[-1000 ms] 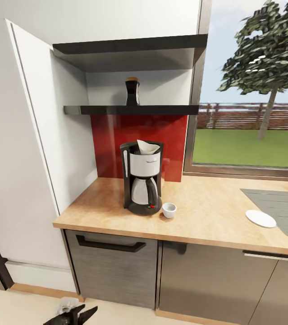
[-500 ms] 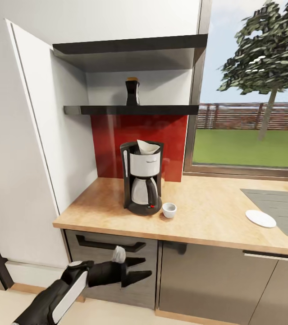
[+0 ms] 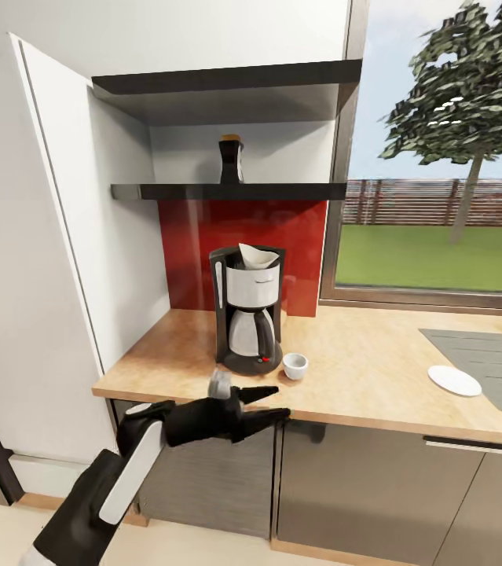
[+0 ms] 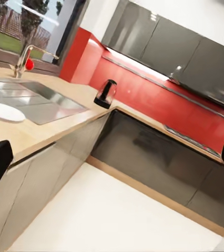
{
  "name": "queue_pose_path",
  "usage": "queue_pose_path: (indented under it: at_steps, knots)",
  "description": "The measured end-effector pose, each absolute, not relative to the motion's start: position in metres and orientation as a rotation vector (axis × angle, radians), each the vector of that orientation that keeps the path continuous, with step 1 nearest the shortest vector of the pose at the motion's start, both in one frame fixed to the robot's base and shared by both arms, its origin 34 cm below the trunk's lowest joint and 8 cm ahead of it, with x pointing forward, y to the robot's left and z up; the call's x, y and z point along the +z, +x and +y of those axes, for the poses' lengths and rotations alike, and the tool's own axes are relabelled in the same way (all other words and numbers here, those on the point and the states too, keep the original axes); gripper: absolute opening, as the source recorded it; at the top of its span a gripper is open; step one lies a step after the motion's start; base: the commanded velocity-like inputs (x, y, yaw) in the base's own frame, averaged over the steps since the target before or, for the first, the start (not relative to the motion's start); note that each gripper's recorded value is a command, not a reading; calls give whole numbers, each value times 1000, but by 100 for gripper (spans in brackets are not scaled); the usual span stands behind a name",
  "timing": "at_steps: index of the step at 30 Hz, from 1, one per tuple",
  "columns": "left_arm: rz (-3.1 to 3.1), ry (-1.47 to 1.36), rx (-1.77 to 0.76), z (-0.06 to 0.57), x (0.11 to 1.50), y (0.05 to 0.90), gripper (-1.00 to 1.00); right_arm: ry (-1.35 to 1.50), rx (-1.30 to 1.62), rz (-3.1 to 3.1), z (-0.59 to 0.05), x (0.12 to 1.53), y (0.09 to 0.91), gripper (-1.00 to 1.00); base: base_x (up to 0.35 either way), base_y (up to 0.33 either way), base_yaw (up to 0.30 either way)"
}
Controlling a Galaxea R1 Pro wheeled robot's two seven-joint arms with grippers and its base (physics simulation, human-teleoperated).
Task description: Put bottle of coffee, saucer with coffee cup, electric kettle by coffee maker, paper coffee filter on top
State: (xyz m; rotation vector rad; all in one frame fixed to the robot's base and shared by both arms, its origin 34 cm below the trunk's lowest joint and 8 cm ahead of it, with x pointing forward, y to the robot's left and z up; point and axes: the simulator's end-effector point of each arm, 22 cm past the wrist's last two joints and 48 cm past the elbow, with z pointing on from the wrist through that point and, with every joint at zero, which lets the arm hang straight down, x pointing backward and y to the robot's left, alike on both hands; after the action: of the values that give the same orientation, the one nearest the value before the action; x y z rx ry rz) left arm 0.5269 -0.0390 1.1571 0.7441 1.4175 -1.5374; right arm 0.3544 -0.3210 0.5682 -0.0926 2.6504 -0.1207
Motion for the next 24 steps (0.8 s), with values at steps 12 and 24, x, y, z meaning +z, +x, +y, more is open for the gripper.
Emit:
queue_pose_path:
  at_steps: [12,24]
  knots:
    - [1276,814,-1452,-41,1341,570,100,-92,-126,2650,-323,569,355,100,0,0,0]
    - [1286,633,-971,17,1648,666,100,-96,-125,2652,-323,568,354,100,0,0,0]
